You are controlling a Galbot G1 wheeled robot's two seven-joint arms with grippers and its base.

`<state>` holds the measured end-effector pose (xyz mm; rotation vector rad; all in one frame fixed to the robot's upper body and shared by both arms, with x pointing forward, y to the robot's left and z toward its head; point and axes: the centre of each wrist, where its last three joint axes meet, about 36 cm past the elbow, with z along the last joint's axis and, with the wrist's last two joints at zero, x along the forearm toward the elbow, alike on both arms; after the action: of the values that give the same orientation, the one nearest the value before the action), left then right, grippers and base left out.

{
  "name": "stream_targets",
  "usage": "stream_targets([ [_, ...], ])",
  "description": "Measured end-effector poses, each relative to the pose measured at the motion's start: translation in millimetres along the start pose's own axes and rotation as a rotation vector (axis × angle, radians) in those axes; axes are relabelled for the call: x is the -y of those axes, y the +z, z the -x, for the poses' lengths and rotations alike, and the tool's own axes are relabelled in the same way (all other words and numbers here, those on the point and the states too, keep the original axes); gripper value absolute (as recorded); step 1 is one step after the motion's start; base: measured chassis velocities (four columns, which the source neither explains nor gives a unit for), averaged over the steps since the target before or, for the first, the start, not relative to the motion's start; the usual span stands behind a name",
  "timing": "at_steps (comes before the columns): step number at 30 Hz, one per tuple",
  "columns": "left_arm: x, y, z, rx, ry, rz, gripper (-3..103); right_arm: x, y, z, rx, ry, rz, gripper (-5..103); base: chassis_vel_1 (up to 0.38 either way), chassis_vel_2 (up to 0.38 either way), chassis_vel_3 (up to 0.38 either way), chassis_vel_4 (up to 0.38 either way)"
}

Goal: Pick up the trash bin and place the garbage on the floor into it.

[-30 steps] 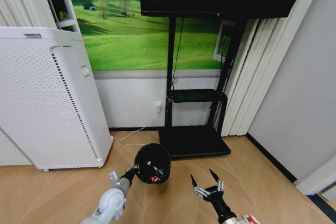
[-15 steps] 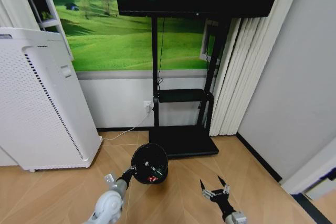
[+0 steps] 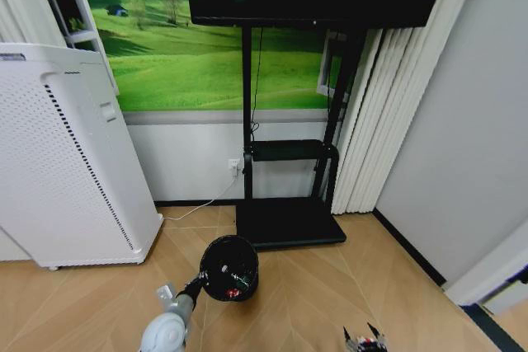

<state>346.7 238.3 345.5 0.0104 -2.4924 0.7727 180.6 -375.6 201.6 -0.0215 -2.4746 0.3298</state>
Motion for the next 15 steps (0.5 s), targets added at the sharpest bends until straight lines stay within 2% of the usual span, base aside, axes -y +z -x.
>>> stream_targets([
  [6, 1.4, 2, 0, -0.006, 0.001, 0.001, 3, 4, 11, 17, -0.034, 0.005, 0.009, 78, 0.000, 0.000, 0.000, 0.000],
  [15, 0.0, 1, -1, -0.004, -0.004, 0.004, 3, 17, 29, 40, -0.095, 0.041, 0.008, 81, 0.000, 0.000, 0.000, 0.000],
])
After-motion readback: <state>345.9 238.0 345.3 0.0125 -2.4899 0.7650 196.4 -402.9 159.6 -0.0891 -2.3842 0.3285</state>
